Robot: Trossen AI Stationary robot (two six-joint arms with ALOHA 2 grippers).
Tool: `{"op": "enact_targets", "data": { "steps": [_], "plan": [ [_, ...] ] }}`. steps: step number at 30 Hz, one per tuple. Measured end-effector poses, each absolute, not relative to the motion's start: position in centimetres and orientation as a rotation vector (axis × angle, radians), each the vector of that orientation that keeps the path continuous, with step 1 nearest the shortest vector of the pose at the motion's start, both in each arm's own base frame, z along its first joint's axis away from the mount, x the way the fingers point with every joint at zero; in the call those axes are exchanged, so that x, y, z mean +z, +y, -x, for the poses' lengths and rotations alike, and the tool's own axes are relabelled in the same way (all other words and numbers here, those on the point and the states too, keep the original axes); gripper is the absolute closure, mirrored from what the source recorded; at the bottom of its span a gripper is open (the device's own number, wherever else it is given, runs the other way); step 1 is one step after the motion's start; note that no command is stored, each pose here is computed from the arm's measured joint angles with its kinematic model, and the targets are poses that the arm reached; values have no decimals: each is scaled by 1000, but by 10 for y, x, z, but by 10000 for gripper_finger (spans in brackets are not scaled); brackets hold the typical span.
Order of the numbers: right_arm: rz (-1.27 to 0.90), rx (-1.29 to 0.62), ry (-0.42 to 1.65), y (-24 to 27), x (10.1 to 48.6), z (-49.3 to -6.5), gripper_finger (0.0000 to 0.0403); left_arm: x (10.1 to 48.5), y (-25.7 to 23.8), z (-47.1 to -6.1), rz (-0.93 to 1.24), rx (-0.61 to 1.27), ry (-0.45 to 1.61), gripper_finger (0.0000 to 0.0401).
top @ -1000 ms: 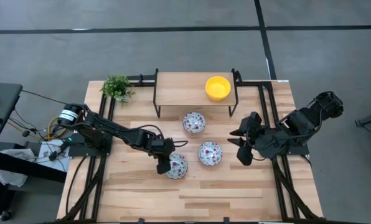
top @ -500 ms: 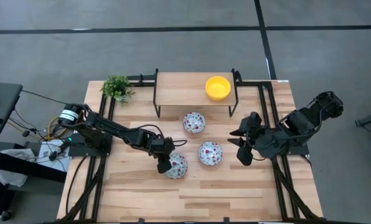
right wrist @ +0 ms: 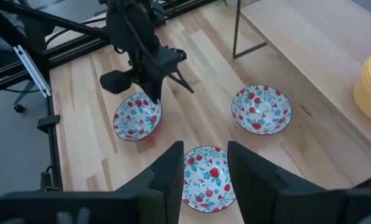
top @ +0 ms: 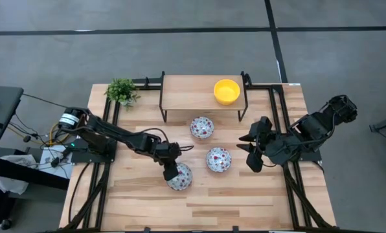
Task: Pick & Place Mini bowls
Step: Put the bottom left printed bowl on the shelf
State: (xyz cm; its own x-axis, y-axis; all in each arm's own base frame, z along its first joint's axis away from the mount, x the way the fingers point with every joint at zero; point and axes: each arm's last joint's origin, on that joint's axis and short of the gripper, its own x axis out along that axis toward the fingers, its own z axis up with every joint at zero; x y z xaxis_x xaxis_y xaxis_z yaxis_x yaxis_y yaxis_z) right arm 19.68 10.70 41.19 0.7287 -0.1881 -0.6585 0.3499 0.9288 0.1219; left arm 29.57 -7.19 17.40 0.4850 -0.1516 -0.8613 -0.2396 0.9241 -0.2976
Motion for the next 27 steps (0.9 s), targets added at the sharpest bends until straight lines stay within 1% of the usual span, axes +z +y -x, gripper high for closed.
{"op": "enact_targets", "data": {
  "steps": [7, 12, 16, 21, 27],
  "plan": [
    [-224, -319, 701, 106, 411, -195, 290, 209, -55, -288, 537, 84, 945, 392],
    [-189, -342, 721, 101, 409, -195, 290, 240, -30, -276, 625, 134, 829, 392],
    [-150, -353, 725, 95, 409, -198, 290, 262, -8, -261, 661, 197, 781, 393],
    [-93, -383, 737, 82, 410, -204, 290, 298, 19, -252, 634, 275, 787, 393],
    [-12, -427, 761, 61, 410, -212, 290, 349, 60, -252, 566, 368, 797, 393]
  ]
}}
